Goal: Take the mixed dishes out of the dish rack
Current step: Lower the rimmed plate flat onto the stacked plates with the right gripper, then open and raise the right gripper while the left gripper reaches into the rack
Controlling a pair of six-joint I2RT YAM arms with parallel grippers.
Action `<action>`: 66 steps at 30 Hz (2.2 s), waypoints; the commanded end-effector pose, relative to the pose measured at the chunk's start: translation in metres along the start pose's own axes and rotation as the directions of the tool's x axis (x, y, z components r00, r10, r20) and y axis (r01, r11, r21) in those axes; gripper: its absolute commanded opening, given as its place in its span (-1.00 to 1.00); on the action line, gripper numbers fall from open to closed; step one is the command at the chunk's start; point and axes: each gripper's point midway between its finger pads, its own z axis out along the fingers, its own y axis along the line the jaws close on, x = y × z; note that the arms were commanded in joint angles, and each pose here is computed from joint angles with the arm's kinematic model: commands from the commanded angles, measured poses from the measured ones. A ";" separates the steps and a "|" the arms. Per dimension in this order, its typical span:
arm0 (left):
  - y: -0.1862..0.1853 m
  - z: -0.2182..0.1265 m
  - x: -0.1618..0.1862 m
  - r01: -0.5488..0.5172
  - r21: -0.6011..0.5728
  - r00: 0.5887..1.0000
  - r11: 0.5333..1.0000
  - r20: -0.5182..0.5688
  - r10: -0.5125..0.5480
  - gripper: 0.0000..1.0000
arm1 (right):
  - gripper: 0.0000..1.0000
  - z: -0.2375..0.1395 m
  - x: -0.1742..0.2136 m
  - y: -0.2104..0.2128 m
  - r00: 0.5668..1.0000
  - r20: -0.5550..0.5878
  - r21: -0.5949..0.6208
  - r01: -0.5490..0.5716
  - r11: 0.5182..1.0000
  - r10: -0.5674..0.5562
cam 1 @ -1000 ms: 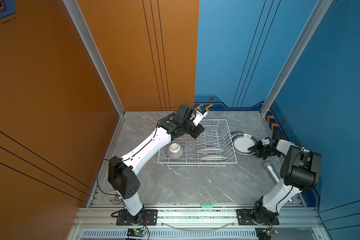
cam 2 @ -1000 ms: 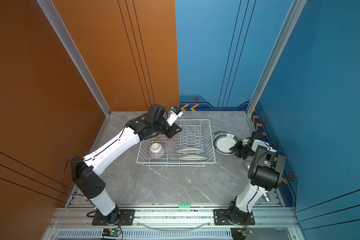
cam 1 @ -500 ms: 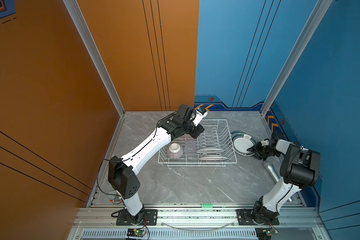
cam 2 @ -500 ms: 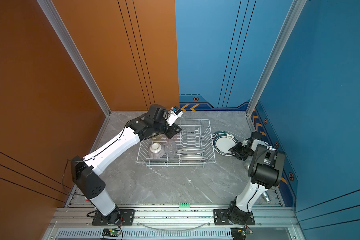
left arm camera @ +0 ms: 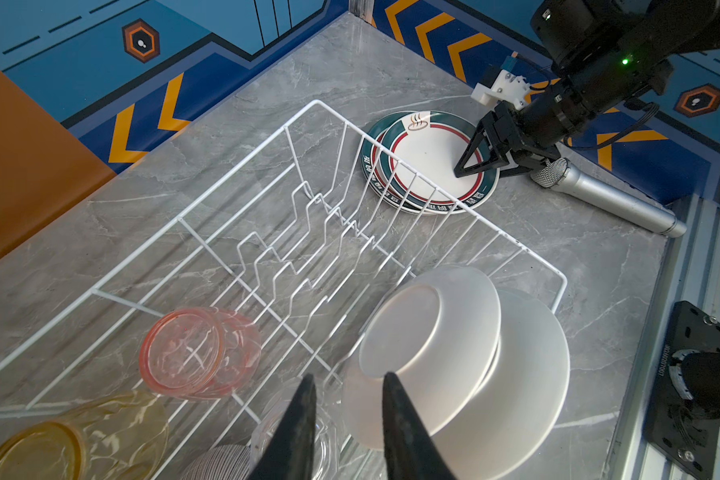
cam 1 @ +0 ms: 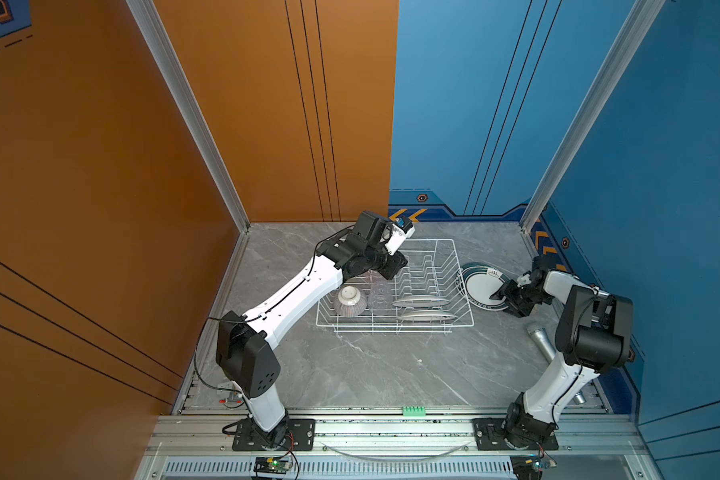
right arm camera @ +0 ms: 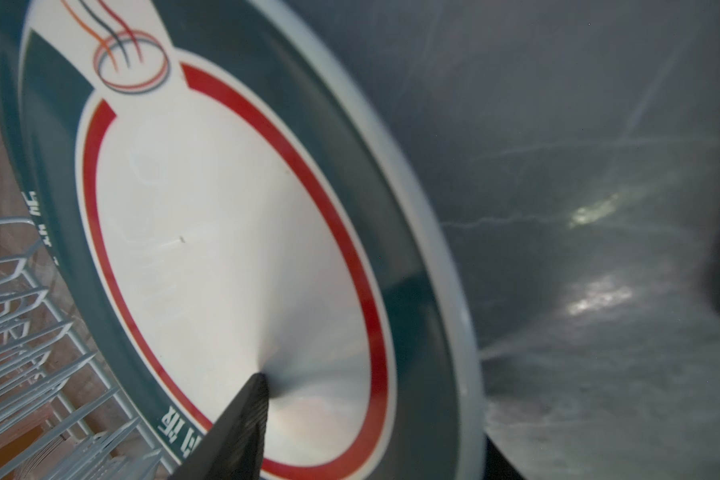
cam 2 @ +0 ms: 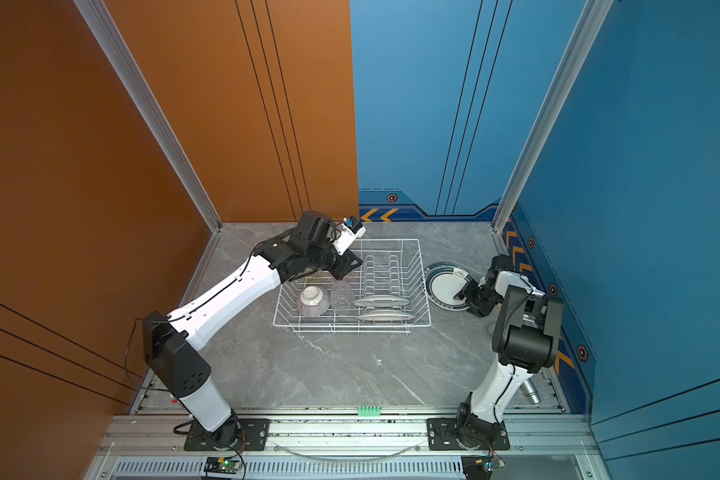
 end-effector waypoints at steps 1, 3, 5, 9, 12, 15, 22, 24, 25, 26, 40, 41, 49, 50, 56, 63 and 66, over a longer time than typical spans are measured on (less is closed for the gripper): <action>0.005 -0.008 0.006 -0.006 -0.023 1.000 1.000 -0.014 0.006 -0.42 | 0.22 0.006 0.004 -0.015 1.000 -0.023 0.112 0.002 0.994 0.001; 0.005 -0.008 0.006 -0.008 -0.024 1.000 1.000 -0.016 0.007 -0.42 | 0.23 0.007 0.002 -0.012 1.000 -0.018 0.123 0.009 0.992 -0.007; 0.006 -0.009 0.007 -0.007 -0.029 1.000 1.000 -0.019 0.007 -0.42 | 0.24 0.007 -0.001 -0.009 1.000 -0.017 0.136 0.021 0.990 -0.019; 0.007 -0.009 0.008 -0.008 -0.033 1.000 0.999 -0.023 0.007 -0.42 | 0.25 0.010 -0.004 -0.002 0.999 -0.022 0.158 0.049 0.986 -0.046; 0.007 -0.008 0.010 -0.011 -0.036 0.999 0.999 -0.033 0.009 -0.42 | 0.26 0.012 -0.005 0.003 0.998 -0.028 0.173 0.066 0.983 -0.062; 0.007 -0.010 0.012 -0.016 -0.040 0.999 0.999 -0.038 0.015 -0.42 | 0.26 0.015 -0.005 0.007 0.997 -0.034 0.179 0.074 0.981 -0.069; 0.003 -0.010 0.015 -0.032 -0.033 0.998 0.999 -0.054 0.030 -0.40 | 0.28 0.014 -0.004 0.005 0.997 -0.037 0.186 0.076 0.980 -0.070; -0.001 -0.010 0.015 -0.047 -0.021 0.997 0.999 -0.061 0.046 -0.40 | 0.28 0.009 -0.005 0.002 0.998 -0.028 0.184 0.068 0.981 -0.064; -0.005 -0.010 0.016 -0.062 -0.012 0.996 0.998 -0.066 0.061 -0.40 | 0.29 0.005 -0.005 -0.001 0.998 -0.022 0.181 0.061 0.982 -0.058; -0.009 -0.010 0.017 -0.078 -0.002 0.994 0.997 -0.073 0.078 -0.39 | 0.29 0.000 -0.006 -0.003 0.999 -0.012 0.173 0.054 0.983 -0.052; -0.088 -0.007 0.034 -0.383 0.168 0.907 0.908 -0.118 0.404 -0.28 | 0.35 -0.087 -0.010 0.035 0.980 0.155 0.041 0.121 0.992 -0.126; -0.089 -0.005 0.036 -0.392 0.173 0.900 0.904 -0.131 0.415 -0.29 | 0.35 -0.090 -0.010 0.041 0.978 0.161 0.036 0.132 0.991 -0.136; -0.098 0.017 0.047 -0.463 0.202 0.840 0.863 -0.209 0.500 -0.29 | 0.35 -0.106 -0.013 0.063 0.966 0.199 -0.002 0.171 0.985 -0.167; -0.097 0.020 0.048 -0.471 0.199 0.833 0.860 -0.220 0.507 -0.29 | 0.35 -0.106 -0.013 0.063 0.965 0.201 -0.002 0.171 0.985 -0.167; -0.088 0.038 0.050 -0.529 0.169 0.788 0.832 -0.266 0.555 -0.28 | 0.36 -0.109 -0.012 0.059 0.964 0.207 0.003 0.171 0.985 -0.168; -0.088 0.053 0.058 -0.549 0.199 0.755 0.812 -0.298 0.584 -0.28 | 0.35 -0.107 -0.011 0.051 0.969 0.196 0.001 0.155 0.988 -0.152; -0.088 0.059 0.064 -0.553 0.216 0.737 0.805 -0.323 0.593 -0.29 | 0.35 -0.108 -0.011 0.050 0.969 0.199 -0.003 0.151 0.989 -0.147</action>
